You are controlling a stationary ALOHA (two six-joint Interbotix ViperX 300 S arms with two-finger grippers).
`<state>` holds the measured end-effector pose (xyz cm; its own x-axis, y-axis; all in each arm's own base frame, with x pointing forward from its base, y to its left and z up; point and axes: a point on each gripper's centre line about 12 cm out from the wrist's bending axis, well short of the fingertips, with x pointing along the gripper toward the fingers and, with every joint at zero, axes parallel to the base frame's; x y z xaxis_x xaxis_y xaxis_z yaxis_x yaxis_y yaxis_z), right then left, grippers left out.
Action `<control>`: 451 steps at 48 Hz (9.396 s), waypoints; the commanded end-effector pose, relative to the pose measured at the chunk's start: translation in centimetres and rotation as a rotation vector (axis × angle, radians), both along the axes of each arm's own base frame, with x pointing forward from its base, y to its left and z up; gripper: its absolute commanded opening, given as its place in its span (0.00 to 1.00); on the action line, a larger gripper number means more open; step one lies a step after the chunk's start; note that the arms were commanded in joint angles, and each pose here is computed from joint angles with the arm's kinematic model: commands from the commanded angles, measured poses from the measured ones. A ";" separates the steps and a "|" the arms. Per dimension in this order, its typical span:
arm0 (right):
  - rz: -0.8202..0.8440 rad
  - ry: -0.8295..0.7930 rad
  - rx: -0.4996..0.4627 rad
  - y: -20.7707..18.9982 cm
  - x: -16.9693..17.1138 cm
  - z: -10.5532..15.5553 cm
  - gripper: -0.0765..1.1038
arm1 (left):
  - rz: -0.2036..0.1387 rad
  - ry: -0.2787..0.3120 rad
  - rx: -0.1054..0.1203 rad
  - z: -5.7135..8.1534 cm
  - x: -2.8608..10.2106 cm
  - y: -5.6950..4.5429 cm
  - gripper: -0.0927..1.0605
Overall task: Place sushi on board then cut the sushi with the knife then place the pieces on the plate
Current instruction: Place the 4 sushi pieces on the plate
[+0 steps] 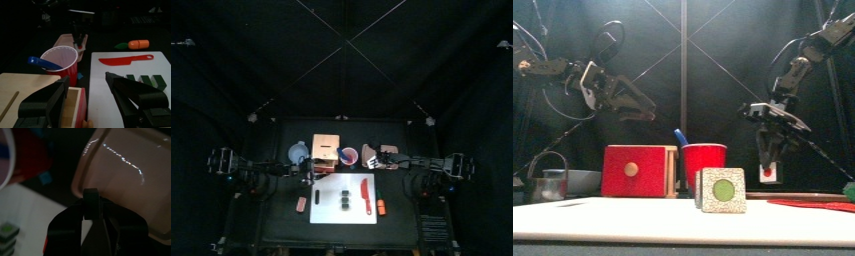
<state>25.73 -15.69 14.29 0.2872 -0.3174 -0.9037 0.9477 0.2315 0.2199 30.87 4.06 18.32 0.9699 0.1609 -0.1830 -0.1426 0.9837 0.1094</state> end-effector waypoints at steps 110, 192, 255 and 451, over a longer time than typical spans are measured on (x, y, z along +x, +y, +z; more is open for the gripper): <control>1.167 0.026 -0.130 18.0 17.2 0.9 0.82 | 0.060 -0.077 -0.013 1.2 -0.5 1.1 0.88; 0.060 0.160 -0.036 -2.4 -0.8 -1.0 0.67 | 0.031 -0.067 0.003 0.9 -0.6 0.6 0.88; 1.127 -0.007 -0.129 18.2 15.8 2.8 0.77 | 0.060 -0.064 -0.005 1.0 -0.4 1.3 0.88; 1.001 -0.034 -0.147 24.9 15.7 3.2 0.75 | 0.047 -0.112 0.006 2.9 -0.5 1.1 0.88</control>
